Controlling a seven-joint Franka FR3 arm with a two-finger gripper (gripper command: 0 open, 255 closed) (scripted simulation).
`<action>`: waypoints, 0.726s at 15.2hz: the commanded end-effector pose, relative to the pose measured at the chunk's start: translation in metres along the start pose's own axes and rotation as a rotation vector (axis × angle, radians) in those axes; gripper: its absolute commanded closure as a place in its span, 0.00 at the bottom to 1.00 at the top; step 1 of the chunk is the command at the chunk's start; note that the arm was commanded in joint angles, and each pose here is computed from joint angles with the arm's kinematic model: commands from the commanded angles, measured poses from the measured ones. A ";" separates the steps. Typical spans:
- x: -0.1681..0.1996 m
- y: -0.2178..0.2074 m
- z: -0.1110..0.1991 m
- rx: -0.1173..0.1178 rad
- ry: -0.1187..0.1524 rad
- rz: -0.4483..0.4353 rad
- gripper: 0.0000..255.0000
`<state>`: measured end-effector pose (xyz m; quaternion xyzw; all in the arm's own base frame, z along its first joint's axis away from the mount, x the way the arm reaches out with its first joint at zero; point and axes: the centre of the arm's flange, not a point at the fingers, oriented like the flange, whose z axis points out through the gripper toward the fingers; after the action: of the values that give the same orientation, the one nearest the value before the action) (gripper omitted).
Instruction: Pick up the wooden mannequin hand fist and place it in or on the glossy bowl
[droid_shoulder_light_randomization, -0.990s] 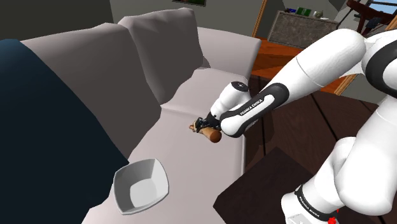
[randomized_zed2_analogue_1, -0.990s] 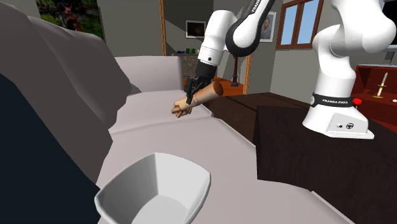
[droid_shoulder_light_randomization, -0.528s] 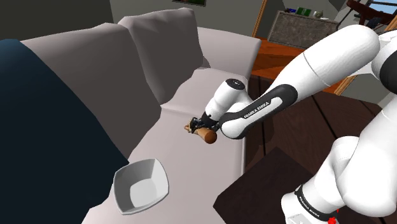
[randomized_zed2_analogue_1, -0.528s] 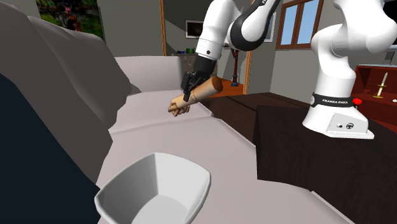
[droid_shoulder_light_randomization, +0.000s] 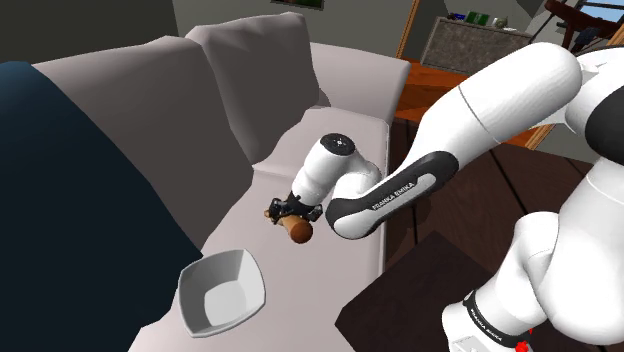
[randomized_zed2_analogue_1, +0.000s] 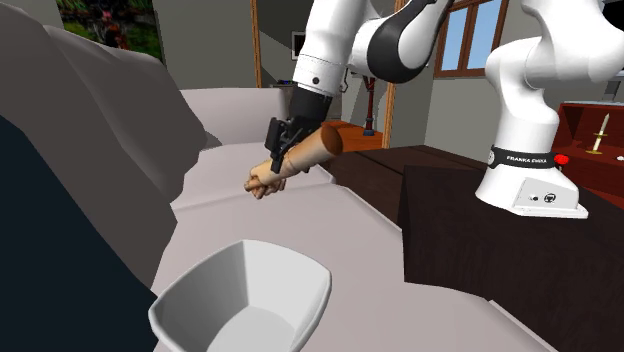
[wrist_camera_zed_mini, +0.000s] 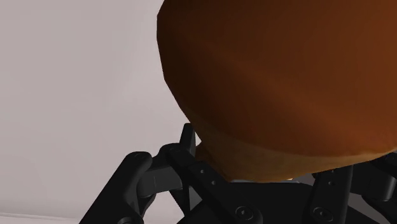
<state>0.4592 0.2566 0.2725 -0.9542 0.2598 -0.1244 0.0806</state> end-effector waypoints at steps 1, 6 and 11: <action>-0.016 -0.023 0.002 0.001 0.001 0.002 1.00; -0.053 -0.077 0.006 0.001 0.001 0.002 1.00; -0.091 -0.131 0.010 0.001 0.001 0.002 1.00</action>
<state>0.4487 0.4052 0.2751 -0.9541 0.2602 -0.1246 0.0803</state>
